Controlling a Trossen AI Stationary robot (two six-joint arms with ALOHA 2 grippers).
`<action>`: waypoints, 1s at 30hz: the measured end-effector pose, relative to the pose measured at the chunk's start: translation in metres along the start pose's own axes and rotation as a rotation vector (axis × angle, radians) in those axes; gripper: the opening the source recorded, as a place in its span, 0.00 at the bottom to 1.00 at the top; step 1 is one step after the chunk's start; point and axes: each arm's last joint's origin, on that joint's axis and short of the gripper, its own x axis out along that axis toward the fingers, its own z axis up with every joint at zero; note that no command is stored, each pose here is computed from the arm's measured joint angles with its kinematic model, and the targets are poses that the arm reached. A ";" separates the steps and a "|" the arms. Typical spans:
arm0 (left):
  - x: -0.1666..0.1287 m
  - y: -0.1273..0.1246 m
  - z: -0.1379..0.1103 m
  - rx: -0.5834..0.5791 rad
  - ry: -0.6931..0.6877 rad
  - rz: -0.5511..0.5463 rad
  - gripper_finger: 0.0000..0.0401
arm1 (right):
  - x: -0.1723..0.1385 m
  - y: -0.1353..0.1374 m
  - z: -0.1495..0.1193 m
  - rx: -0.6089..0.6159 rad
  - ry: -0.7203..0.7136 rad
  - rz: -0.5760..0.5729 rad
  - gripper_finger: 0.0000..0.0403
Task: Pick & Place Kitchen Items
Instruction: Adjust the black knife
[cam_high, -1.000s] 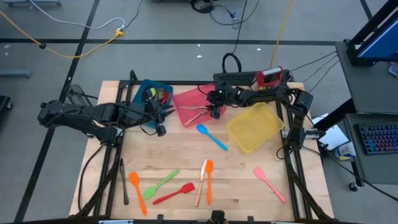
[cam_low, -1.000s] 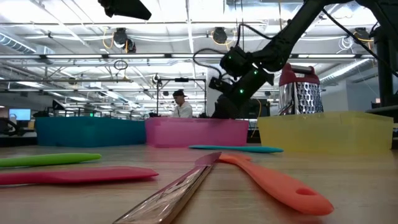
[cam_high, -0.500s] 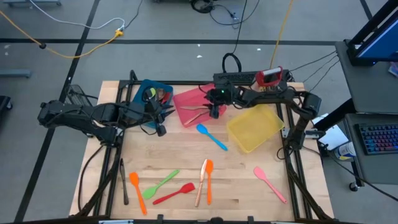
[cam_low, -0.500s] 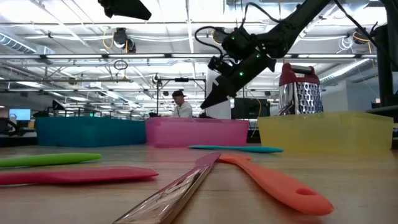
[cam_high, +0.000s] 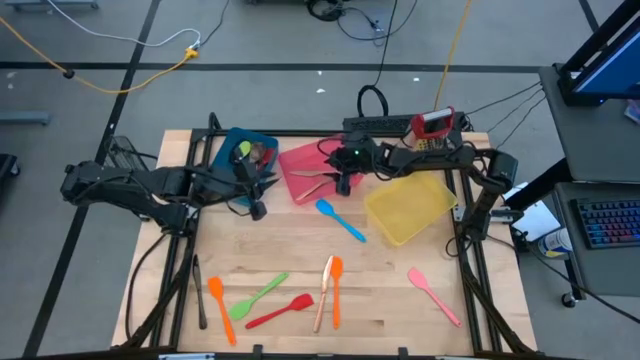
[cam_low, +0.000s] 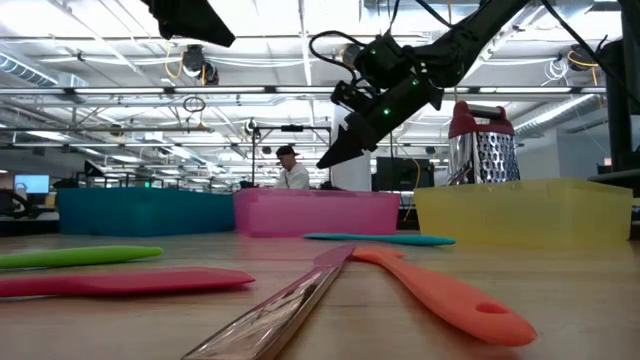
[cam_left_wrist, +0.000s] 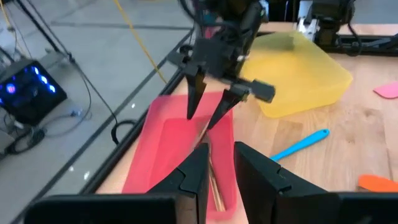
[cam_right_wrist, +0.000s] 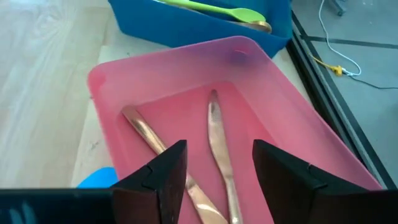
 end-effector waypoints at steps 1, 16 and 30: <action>0.000 0.000 -0.001 -0.015 0.012 0.001 0.20 | 0.000 0.002 0.001 -0.004 -0.002 0.006 0.44; -0.005 -0.009 -0.024 -0.228 0.213 0.013 0.20 | 0.003 0.030 0.010 -0.047 -0.026 0.067 0.43; 0.009 -0.056 -0.054 -0.349 0.419 0.049 0.20 | 0.004 0.047 0.020 -0.079 -0.092 0.092 0.42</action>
